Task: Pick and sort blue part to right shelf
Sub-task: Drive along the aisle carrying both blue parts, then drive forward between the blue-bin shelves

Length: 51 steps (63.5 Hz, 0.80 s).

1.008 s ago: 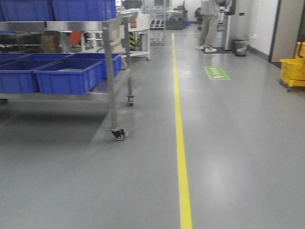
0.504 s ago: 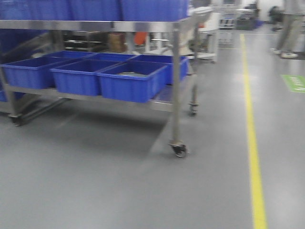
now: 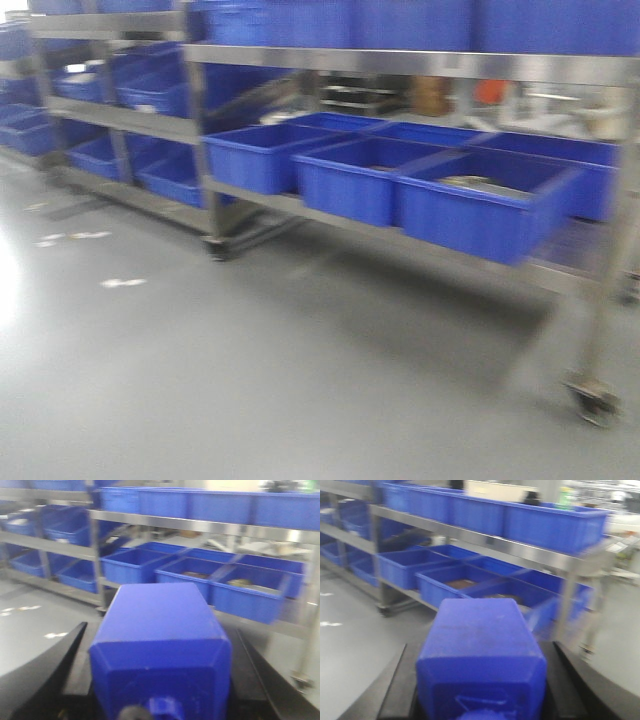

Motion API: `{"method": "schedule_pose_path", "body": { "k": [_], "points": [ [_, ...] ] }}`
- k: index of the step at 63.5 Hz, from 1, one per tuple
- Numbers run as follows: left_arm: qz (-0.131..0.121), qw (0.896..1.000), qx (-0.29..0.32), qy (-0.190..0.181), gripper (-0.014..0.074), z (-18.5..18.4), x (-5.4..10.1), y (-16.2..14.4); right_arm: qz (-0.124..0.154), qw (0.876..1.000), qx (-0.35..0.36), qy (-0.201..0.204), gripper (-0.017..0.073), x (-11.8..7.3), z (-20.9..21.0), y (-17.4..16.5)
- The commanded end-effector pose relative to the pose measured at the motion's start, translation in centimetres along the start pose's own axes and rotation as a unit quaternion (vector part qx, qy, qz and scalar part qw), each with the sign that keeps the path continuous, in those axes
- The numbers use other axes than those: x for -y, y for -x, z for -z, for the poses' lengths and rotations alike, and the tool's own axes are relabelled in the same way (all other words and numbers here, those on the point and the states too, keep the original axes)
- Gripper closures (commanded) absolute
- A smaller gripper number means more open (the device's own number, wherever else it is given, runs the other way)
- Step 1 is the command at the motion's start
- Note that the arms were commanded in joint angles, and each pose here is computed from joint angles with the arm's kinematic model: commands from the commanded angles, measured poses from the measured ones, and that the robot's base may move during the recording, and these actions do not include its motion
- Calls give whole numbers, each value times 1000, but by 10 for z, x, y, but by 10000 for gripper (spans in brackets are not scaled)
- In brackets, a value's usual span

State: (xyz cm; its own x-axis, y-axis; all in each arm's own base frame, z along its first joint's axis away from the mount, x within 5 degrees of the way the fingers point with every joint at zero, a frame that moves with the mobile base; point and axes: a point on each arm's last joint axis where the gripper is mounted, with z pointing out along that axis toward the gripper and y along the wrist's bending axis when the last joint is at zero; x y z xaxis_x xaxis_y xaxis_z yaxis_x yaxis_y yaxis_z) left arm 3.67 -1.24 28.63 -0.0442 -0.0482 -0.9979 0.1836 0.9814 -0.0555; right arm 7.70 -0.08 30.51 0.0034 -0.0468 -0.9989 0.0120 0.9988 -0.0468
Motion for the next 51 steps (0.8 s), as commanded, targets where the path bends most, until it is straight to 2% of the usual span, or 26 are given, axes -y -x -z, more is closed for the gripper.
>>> {"method": "schedule_pose_path", "body": {
  "k": [1,51],
  "points": [
    [9,999,48,4,261,1,0,16,6,998,62,-8,293,2,1,19],
    [9,999,48,4,261,1,0,16,6,998,62,-8,293,2,2,19]
  ]
}}
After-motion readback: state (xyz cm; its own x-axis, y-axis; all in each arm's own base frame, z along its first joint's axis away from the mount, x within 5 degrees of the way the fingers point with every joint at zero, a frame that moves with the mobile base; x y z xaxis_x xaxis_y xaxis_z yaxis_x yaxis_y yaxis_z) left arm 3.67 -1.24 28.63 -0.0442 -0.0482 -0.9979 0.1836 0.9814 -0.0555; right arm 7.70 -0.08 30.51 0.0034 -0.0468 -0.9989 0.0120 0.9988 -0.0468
